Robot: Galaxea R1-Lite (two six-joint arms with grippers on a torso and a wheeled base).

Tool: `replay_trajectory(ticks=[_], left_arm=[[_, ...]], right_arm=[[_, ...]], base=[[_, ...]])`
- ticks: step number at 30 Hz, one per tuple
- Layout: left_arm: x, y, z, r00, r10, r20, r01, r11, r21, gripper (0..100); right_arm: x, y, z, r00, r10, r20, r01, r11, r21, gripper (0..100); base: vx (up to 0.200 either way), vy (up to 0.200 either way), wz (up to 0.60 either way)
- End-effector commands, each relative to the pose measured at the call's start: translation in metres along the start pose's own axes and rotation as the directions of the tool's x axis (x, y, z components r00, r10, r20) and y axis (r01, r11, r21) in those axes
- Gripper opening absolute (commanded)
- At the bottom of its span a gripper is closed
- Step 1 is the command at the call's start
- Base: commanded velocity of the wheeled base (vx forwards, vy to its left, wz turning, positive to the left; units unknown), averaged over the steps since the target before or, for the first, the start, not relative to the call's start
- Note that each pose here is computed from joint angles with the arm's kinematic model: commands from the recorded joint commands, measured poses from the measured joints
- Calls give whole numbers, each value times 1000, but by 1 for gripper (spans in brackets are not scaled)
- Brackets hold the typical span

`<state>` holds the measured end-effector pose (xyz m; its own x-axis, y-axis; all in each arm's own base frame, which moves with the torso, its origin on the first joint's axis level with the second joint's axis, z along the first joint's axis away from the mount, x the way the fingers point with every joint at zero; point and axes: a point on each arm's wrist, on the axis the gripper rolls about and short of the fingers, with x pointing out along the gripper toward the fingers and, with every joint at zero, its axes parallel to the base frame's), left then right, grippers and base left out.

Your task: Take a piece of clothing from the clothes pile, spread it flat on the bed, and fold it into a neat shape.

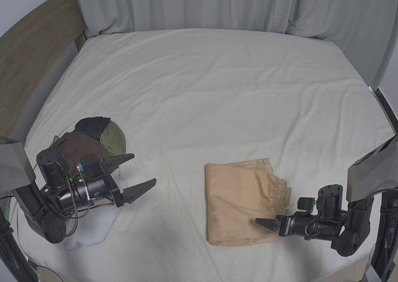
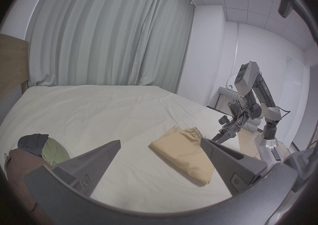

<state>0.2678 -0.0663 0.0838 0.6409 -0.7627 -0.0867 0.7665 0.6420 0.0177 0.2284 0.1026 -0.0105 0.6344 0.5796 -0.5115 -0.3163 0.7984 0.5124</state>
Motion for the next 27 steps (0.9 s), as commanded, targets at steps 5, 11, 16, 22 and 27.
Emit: replay_trajectory(ticks=[5,11,16,22,27], left_arm=[[-5,3,1,1000,18,2,-18,1000,1,100],[-5,3,1,1000,18,1,-18,1000,0,100],[-5,3,1,1000,18,1,-18,1000,0,100],[-6,2,0,1000,17,-3,-17,1000,-3,100],[-5,1,-1,1000,11,-6,-11,1000,-4,100]], right_arm=[[11,-13,-16,996,-40,-76,42,999,27,100],[11,-12,-17,996,-38,-80,40,999,24,100],[13,-11,-15,997,-28,-68,29,999,18,100],[19,5,28,991,56,123,-52,998,-38,100],[25,-2,48,977,53,205,-47,998,-38,100]], base=[[0,0,0],[0,0,0],[0,0,0],[0,0,0],[0,0,0]])
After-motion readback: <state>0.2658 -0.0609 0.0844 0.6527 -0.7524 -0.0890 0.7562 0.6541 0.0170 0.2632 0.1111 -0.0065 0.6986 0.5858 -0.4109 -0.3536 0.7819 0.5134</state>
